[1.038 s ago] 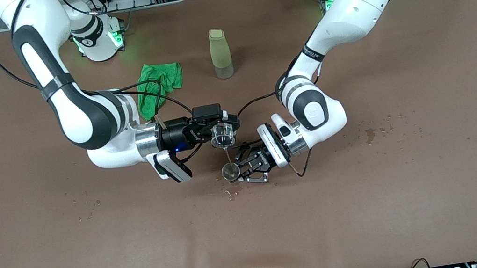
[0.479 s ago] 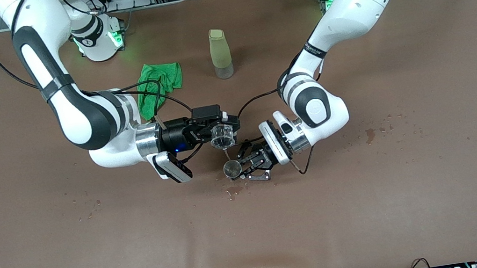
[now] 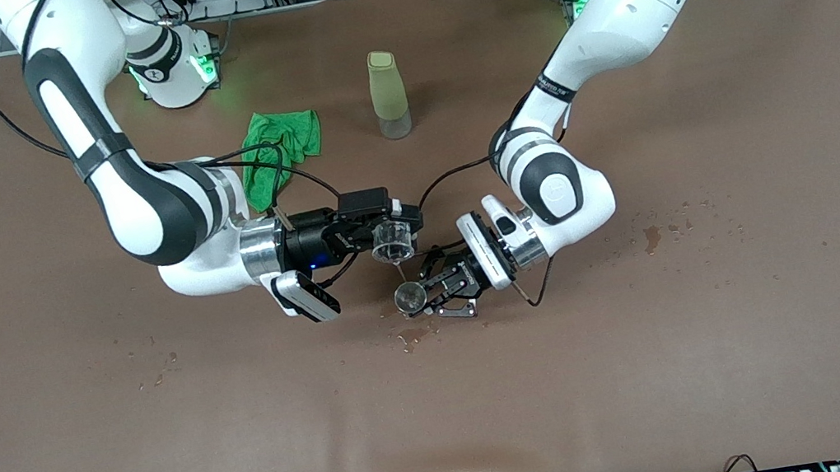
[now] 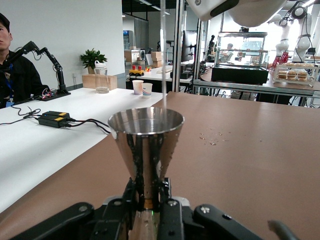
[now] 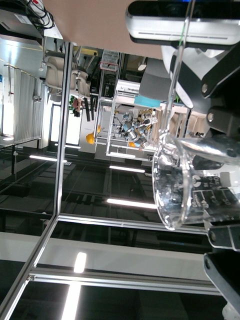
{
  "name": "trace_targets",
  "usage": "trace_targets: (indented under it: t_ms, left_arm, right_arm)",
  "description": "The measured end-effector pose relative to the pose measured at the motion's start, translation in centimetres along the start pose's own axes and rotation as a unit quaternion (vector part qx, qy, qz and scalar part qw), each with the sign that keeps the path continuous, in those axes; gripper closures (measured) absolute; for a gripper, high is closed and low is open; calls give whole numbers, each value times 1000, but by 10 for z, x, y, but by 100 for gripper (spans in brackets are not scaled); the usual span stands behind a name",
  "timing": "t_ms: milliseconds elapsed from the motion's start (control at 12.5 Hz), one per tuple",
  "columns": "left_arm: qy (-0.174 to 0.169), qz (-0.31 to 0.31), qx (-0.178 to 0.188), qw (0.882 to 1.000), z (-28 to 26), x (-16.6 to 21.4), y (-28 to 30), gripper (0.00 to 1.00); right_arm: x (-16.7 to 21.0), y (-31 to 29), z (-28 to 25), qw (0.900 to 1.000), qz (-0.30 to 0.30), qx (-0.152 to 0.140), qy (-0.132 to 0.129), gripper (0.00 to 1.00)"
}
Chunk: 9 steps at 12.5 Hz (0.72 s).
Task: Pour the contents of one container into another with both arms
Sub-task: 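Pour liquid from the beaker into the jigger held by the left gripper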
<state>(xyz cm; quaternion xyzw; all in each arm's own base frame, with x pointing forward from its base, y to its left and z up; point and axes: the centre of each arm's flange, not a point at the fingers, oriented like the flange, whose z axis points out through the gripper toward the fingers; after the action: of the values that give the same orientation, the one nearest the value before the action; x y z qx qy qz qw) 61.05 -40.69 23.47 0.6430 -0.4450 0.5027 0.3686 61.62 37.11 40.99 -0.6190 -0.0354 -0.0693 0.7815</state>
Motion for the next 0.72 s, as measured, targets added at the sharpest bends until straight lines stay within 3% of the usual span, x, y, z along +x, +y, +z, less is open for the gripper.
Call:
trace_targets:
  t_ms: [160, 719]
  left_arm:
    - [0, 0, 0, 1000, 0, 0, 0, 79]
    - [0, 0, 0, 1000, 0, 0, 0, 79]
  right_arm:
    - [-1, 4, 1, 1000, 10, 15, 0, 85]
    - [-1, 12, 0, 999, 28, 23, 4, 85]
